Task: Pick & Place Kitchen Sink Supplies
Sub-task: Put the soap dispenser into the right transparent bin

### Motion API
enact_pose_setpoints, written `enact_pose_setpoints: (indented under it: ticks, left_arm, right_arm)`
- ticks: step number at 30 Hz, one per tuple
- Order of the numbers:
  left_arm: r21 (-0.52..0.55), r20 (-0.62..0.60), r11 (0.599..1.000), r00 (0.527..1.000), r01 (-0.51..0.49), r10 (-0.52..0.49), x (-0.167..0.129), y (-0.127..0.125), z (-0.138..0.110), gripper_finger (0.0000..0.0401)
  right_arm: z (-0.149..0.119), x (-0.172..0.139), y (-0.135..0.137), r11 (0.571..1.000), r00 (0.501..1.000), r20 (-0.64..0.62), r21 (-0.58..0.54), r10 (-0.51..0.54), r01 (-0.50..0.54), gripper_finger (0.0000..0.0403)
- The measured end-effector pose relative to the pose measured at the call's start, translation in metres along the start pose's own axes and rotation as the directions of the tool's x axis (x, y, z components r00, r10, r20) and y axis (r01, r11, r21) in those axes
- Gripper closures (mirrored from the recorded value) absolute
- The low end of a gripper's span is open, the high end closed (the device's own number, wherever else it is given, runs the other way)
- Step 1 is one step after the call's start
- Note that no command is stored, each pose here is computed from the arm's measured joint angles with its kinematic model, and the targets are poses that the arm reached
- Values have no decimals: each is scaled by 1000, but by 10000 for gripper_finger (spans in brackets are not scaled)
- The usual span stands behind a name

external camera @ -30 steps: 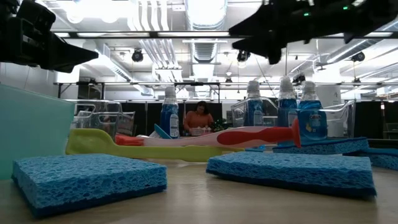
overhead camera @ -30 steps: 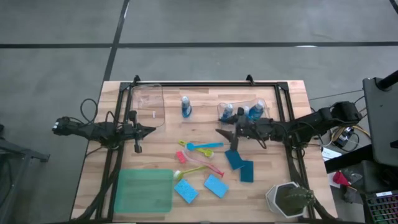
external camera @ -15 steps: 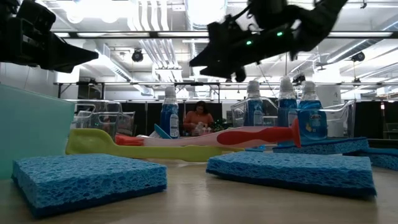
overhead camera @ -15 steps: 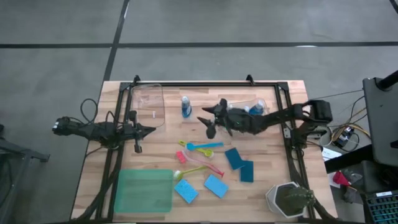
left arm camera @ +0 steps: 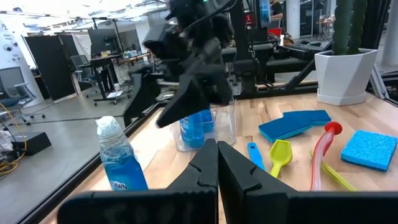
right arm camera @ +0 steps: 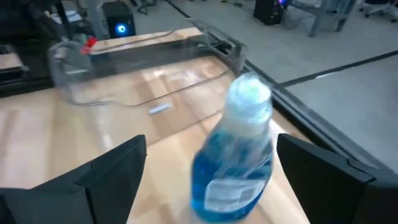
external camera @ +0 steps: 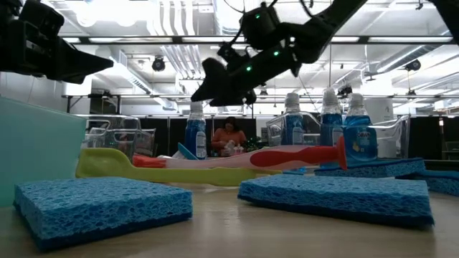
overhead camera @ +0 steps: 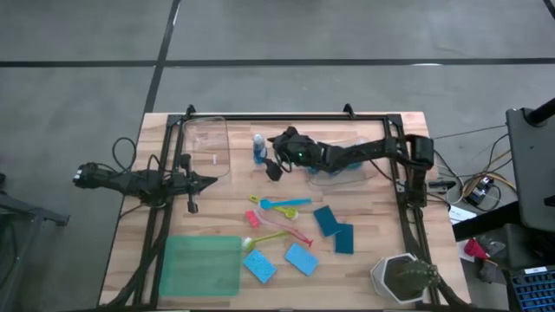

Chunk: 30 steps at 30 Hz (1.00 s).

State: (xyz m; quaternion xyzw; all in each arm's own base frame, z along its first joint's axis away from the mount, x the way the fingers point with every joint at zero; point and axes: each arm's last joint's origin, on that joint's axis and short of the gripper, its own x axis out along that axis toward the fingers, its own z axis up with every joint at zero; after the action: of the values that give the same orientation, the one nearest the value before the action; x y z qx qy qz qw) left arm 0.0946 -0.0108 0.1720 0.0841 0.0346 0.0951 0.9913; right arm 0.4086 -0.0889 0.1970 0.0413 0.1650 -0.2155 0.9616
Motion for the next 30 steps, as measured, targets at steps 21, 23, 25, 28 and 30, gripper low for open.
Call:
enact_pose_setpoints:
  ticks: [21,23,25,28,30]
  left_arm:
    - [0,0,1000,1000,0,0,0,0,0,401]
    - [0,0,1000,1000,0,0,0,0,0,401]
    - [0,0,1000,1000,0,0,0,0,0,401]
    - [0,0,1000,1000,0,0,0,0,0,401]
    - [0,0,1000,1000,0,0,0,0,0,401]
  right_arm:
    - [4,40,-23,998,999,13,-42,-47,48,104]
    - [4,40,-23,998,999,13,-41,-48,49,132]
    - [4,40,-24,998,999,13,-37,-49,50,164]
    - [4,40,-24,998,999,14,-37,-49,49,218]
    - [4,40,-24,998,999,14,-39,-47,48,254]
